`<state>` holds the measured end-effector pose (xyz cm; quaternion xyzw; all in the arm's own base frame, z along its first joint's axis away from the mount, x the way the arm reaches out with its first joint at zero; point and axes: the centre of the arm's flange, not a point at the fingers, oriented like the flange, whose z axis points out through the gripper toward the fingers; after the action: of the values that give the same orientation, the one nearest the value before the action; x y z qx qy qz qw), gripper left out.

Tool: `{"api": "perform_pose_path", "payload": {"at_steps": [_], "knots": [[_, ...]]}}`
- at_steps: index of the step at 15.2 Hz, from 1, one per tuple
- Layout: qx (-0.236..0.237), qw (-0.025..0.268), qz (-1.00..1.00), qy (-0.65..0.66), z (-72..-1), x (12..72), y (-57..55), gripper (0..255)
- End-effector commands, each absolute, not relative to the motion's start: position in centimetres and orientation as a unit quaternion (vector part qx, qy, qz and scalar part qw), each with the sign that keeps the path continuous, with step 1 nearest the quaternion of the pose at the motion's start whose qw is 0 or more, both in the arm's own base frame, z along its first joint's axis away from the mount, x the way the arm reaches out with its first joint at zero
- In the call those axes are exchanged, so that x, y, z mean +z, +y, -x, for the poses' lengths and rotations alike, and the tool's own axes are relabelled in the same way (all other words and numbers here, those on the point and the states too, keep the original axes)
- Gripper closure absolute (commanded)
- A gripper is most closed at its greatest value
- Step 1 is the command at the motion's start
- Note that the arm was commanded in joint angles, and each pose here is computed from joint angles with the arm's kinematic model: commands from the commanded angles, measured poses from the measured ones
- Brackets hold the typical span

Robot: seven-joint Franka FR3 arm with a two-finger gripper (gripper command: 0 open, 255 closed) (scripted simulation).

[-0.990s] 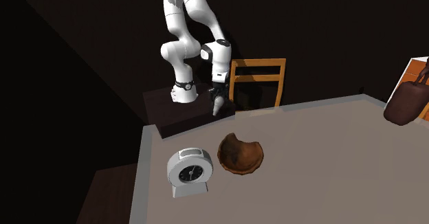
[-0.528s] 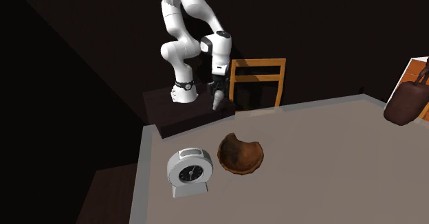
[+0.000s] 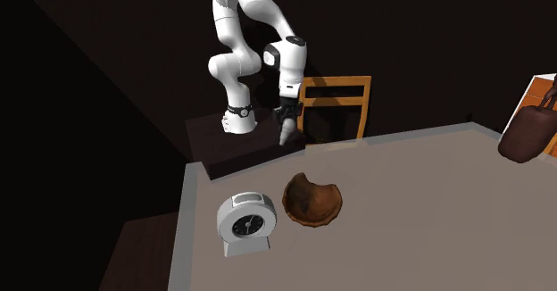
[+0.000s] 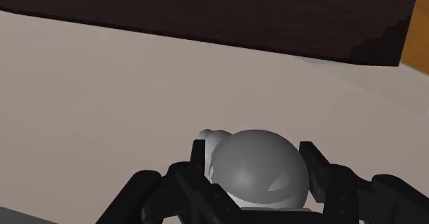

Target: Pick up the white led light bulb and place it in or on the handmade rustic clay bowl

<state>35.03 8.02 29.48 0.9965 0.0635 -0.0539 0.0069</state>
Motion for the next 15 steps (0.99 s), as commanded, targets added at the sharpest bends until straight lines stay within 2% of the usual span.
{"api": "perform_pose_path", "payload": {"at_steps": [1, 15], "knots": [[-0.054, 0.007, -0.996, 0.063, -37.8, 29.5, 7.4, 255], [-0.054, 0.007, -0.996, 0.063, -55.8, 30.1, 3.4, 255]]}}
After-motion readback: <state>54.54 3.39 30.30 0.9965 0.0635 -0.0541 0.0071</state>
